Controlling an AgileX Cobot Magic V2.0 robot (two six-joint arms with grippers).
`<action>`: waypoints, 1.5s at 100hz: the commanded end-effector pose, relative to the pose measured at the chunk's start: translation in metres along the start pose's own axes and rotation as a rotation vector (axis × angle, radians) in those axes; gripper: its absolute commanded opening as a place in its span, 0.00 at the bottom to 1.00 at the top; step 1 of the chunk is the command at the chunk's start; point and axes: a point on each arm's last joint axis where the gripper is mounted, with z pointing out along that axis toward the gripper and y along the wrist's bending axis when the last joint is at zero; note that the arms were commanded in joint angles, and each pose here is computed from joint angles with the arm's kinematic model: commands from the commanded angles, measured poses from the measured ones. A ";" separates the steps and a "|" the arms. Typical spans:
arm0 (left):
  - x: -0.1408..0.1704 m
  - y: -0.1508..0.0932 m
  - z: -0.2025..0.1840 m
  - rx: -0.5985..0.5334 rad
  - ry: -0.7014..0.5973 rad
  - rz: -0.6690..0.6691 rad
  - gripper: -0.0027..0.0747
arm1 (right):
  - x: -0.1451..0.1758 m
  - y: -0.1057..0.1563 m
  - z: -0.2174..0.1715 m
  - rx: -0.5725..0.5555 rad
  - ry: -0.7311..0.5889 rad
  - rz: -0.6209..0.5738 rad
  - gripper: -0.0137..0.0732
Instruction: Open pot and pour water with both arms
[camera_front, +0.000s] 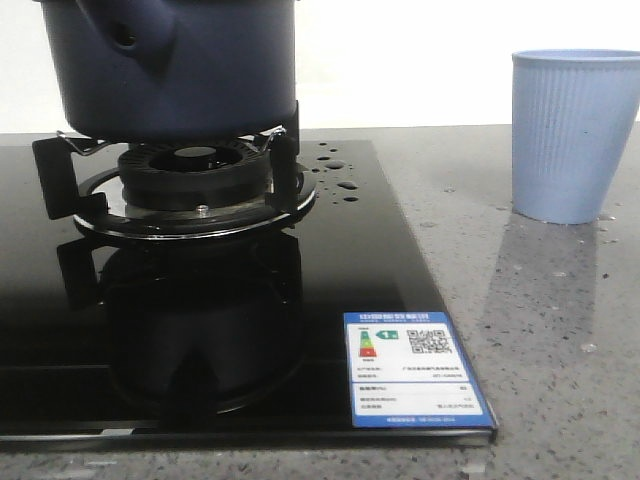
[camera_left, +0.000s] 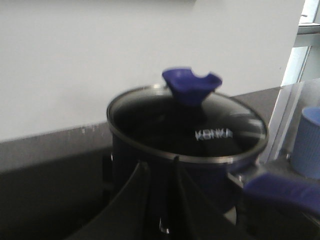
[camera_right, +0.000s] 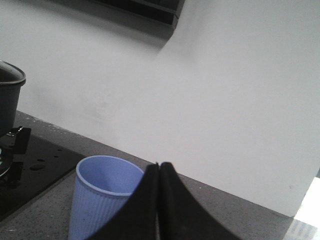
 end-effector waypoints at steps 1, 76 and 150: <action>0.012 -0.011 -0.013 -0.010 -0.094 -0.081 0.11 | -0.009 -0.003 -0.004 0.020 -0.039 0.009 0.08; 0.042 -0.038 -0.032 0.098 -0.131 -0.098 0.11 | -0.011 0.000 -0.004 -0.010 -0.060 0.008 0.08; 0.025 -0.023 -0.054 -0.263 -0.001 0.305 0.11 | -0.011 0.000 -0.004 -0.013 -0.063 0.008 0.08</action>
